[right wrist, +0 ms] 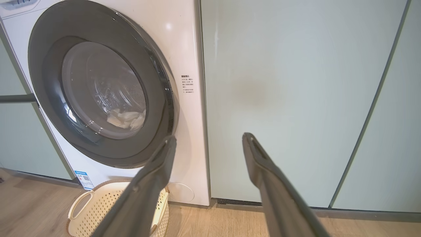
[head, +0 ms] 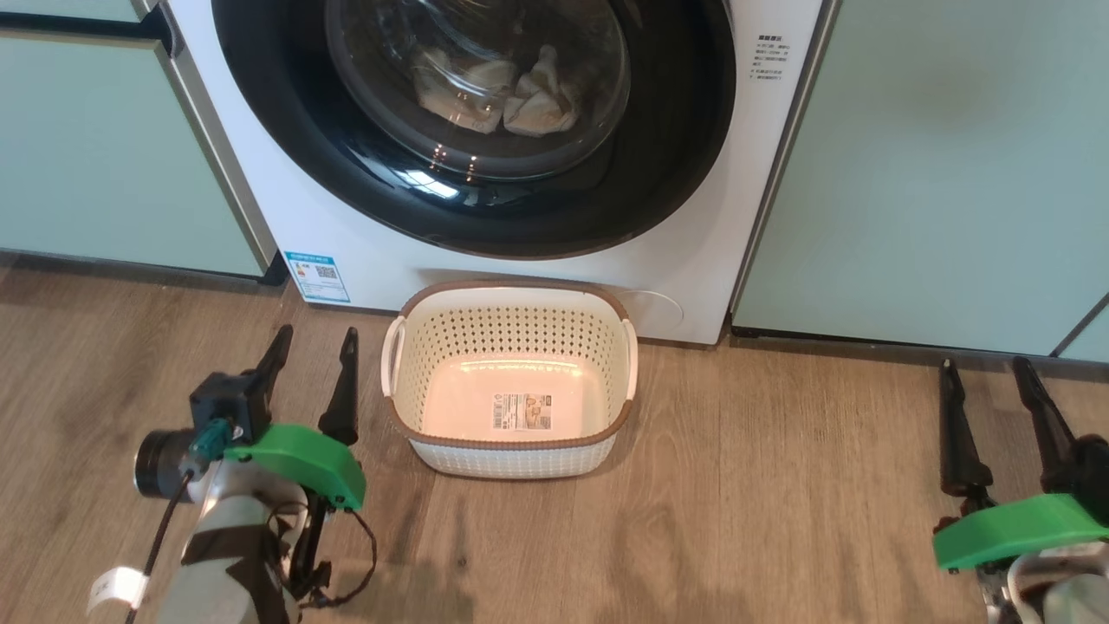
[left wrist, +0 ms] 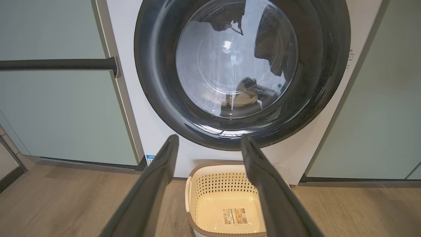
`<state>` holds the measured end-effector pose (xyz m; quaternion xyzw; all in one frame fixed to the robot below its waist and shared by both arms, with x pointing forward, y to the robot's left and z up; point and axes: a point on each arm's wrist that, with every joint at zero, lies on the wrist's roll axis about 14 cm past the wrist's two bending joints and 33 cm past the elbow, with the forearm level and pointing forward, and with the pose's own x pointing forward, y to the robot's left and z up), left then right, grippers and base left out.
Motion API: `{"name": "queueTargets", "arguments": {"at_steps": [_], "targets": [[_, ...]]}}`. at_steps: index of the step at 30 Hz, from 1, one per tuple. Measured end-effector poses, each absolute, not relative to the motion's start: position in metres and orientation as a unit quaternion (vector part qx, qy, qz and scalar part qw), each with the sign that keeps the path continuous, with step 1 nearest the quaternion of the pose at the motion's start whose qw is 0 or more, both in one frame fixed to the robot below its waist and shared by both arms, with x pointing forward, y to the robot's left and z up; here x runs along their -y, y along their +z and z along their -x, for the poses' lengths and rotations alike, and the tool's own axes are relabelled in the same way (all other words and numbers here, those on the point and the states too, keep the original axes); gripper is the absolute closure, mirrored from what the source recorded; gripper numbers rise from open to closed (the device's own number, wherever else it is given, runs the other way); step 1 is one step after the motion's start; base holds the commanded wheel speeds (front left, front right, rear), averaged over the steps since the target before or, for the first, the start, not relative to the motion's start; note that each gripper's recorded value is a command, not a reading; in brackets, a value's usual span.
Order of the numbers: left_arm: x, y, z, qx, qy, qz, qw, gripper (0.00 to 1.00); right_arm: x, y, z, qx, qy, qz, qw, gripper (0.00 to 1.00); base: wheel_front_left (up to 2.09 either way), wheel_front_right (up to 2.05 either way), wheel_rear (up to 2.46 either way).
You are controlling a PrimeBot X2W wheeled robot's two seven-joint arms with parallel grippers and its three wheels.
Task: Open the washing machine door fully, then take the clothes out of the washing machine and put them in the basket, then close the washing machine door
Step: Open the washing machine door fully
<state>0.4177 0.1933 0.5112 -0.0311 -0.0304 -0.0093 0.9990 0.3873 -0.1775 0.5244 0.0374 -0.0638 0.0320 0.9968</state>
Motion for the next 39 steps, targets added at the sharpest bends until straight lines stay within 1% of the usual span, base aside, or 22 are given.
{"name": "queueTargets", "arguments": {"at_steps": [3,4,5,7,9,16,23,24,27,30,33,39], "targets": [[-0.193,0.511,-0.418,0.03,-0.009,0.033,0.999,0.0,0.178,0.523,-0.387,0.062,0.031,-0.045,0.997,0.0,0.0,0.0,0.0],[-0.192,0.511,-0.417,0.03,-0.009,0.033,0.999,0.0,0.178,0.522,-0.387,0.061,0.031,-0.047,0.997,0.04,0.0,0.0,0.0],[-0.193,0.511,-0.417,0.03,-0.009,0.034,0.999,0.0,0.177,0.522,-0.388,0.06,0.031,-0.048,0.997,0.13,0.0,0.0,0.0],[-0.193,0.51,-0.417,0.028,-0.008,0.034,0.999,0.0,0.177,0.52,-0.388,0.058,0.031,-0.058,0.996,0.53,0.0,0.0,0.0],[-0.194,0.508,-0.417,0.026,-0.007,0.034,0.999,0.0,0.175,0.52,-0.39,0.057,0.032,-0.066,0.996,1.0,0.0,0.0,0.0],[-0.194,0.501,-0.42,0.018,-0.006,0.037,0.999,0.0,0.175,0.526,-0.412,0.067,0.024,-0.161,0.984,1.0,0.0,0.0,0.0],[-0.196,0.502,-0.434,0.021,-0.005,0.038,0.999,0.0,0.175,0.528,-0.446,0.068,0.012,-0.259,0.963,1.0,0.0,0.0,0.0],[-0.196,0.499,-0.438,0.018,-0.003,0.038,0.999,0.0,0.174,0.527,-0.459,0.067,0.007,-0.302,0.951,1.0,0.0,0.0,0.0],[-0.199,0.494,-0.443,0.015,0.002,0.045,0.999,0.0,0.178,0.522,-0.48,0.061,-0.007,-0.38,0.923,1.0,0.0,0.0,0.0],[-0.202,0.488,-0.448,0.009,0.007,0.045,0.999,0.0,0.186,0.518,-0.5,0.056,-0.015,-0.44,0.896,1.0,0.0,0.0,0.0],[-0.205,0.48,-0.451,0.0,0.012,0.048,0.999,0.0,0.189,0.52,-0.522,0.051,-0.008,-0.482,0.875,1.0,0.0,0.0,0.0],[-0.212,0.468,-0.463,-0.008,0.022,0.053,0.998,0.0,0.177,0.527,-0.565,0.013,0.04,-0.536,0.843,1.0,0.0,0.0,0.0]]}}
